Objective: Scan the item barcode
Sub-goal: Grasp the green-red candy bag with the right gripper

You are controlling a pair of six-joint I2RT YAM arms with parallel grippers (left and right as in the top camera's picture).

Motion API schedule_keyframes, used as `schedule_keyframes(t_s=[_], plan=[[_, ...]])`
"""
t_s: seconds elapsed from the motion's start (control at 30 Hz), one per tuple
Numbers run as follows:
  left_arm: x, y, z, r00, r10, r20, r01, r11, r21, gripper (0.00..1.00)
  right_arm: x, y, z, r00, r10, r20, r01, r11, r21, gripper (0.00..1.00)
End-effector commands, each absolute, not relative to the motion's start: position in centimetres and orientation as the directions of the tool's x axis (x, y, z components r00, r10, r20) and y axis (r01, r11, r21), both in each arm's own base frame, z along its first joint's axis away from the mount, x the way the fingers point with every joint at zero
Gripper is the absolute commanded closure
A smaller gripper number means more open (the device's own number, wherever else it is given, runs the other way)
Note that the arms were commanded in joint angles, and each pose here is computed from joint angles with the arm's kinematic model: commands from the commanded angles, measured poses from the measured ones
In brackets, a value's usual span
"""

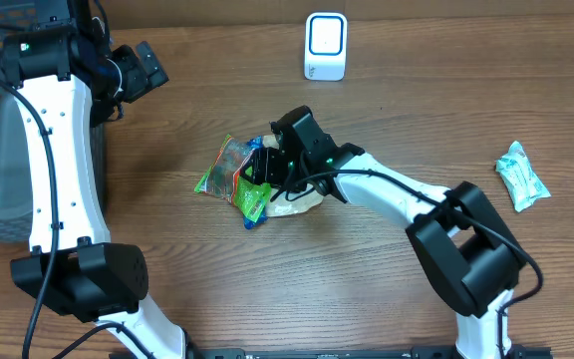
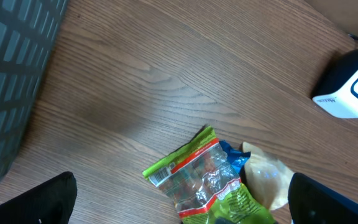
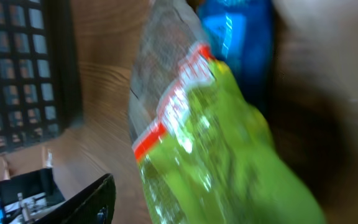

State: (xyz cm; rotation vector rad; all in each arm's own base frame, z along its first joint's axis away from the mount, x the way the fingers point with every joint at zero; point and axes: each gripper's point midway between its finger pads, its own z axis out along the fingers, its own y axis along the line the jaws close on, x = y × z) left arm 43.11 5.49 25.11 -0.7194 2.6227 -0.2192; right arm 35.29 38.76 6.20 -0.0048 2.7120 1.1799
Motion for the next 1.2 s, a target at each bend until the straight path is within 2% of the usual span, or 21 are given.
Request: schedule_keyframes(t_s=[0.0,0.17,0.33,0.37,0.4,0.47,0.6,0.8,0.93,0.97,1.17], plan=[[42.9,5.6,25.2,-0.788,-0.503,-0.355,-0.444,0.864,-0.237,0.0,35.6,39.3,4.7,-0.987,0.098,-0.131,-0.033,0.668,0.743,0.36],[42.9,5.6,25.2,-0.788,-0.503,-0.355,-0.444,0.864,-0.237,0.0,36.3,41.0,4.7,-0.979,0.105,-0.172,-0.07,0.625,0.777,0.37],[42.9,5.6,25.2,-0.788,-0.503,-0.355,-0.444,0.864,-0.237,0.0,35.6,42.1,2.8,-0.973,0.105,-0.204,-0.087,0.657,0.749,0.4],[42.9,5.6,25.2,-0.788,-0.503,-0.355,-0.444,0.864,-0.237,0.0,35.4,42.3,2.7,-0.974,0.1,-0.205,-0.09,0.658,0.747,0.46],[42.9,5.6,25.2,-0.788,-0.503,-0.355,-0.444,0.864,-0.237,0.0,35.3,42.5,2.4,-0.974,0.096,-0.203,-0.091,0.659,0.747,0.56],[42.9,5.6,25.2,-0.788,-0.503,-0.355,-0.444,0.864,-0.237,0.0,35.2,42.4,2.4,-0.975,0.095,-0.201,-0.09,0.66,0.746,0.84],[42.9,5.6,25.2,-0.788,-0.503,-0.354,-0.444,0.864,-0.237,0.0,34.7,42.0,2.0,-0.982,0.077,-0.17,-0.077,0.666,0.742,0.96],[42.9,5.6,25.2,-0.789,-0.503,-0.353,-0.445,0.864,-0.236,0.0,34.3,41.9,6.1,-0.99,-0.046,-0.13,-0.135,0.529,0.838,0.96],[42.9,5.6,25.2,-0.789,-0.503,-0.354,-0.445,0.864,-0.236,0.0,35.6,39.3,9.7,-0.994,-0.016,-0.104,-0.098,0.507,0.856,0.96],[42.9,5.6,25.2,-0.789,-0.503,-0.354,-0.445,0.864,-0.236,0.0,35.7,37.4,11.9,-0.996,-0.012,-0.085,-0.08,0.495,0.865,0.96],[42.9,5.7,25.2,-0.787,-0.503,-0.358,-0.447,0.864,-0.23,0.0,34.9,34.5,16.8,-0.996,-0.036,-0.08,-0.088,0.439,0.894,0.96]])
